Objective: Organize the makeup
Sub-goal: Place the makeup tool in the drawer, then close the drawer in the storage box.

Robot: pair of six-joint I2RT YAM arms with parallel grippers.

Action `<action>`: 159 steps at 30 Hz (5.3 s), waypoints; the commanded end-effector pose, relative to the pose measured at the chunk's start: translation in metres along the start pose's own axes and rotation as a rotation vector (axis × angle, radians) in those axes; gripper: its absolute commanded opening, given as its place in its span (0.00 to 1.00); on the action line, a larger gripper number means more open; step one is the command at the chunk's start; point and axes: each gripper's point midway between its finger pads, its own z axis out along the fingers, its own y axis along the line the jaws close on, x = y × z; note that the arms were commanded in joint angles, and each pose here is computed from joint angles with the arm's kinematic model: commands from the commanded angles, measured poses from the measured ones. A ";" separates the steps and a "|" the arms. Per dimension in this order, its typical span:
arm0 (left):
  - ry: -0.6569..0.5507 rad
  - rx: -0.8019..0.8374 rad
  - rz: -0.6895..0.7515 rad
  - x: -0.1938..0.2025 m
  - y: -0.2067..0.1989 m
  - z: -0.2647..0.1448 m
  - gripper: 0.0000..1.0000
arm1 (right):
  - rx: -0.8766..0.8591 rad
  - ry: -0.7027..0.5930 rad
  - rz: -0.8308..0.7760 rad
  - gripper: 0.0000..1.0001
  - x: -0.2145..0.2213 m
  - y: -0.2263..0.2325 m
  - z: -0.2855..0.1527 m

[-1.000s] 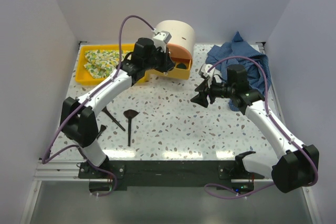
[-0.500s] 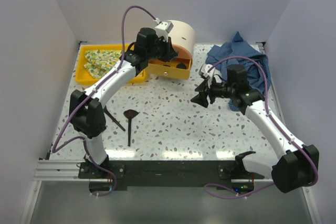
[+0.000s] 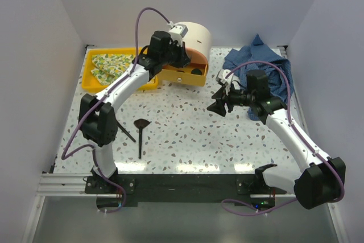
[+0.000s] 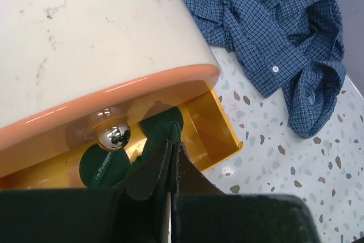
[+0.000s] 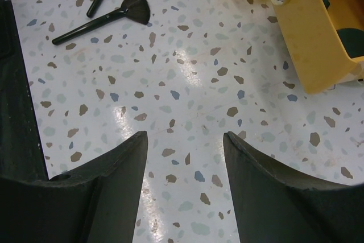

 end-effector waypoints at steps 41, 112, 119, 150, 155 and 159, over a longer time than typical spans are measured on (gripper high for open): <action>-0.252 -0.331 0.151 0.030 0.036 -0.215 0.92 | 0.015 0.064 -0.103 0.63 -0.016 -0.018 -0.019; -0.349 -0.630 0.192 0.064 0.079 -0.287 1.00 | 0.043 0.430 -0.479 0.66 -0.063 -0.030 0.133; -0.350 -0.630 0.192 0.063 0.078 -0.287 1.00 | 0.042 0.442 -0.485 0.66 -0.061 -0.031 0.137; -0.352 -0.632 0.190 0.064 0.079 -0.288 1.00 | 0.041 0.466 -0.514 0.66 -0.057 -0.029 0.152; -0.354 -0.635 0.190 0.063 0.079 -0.288 1.00 | 0.042 0.468 -0.519 0.67 -0.058 -0.029 0.155; -0.362 -0.637 0.189 0.062 0.079 -0.290 1.00 | 0.043 0.466 -0.526 0.67 -0.059 -0.029 0.157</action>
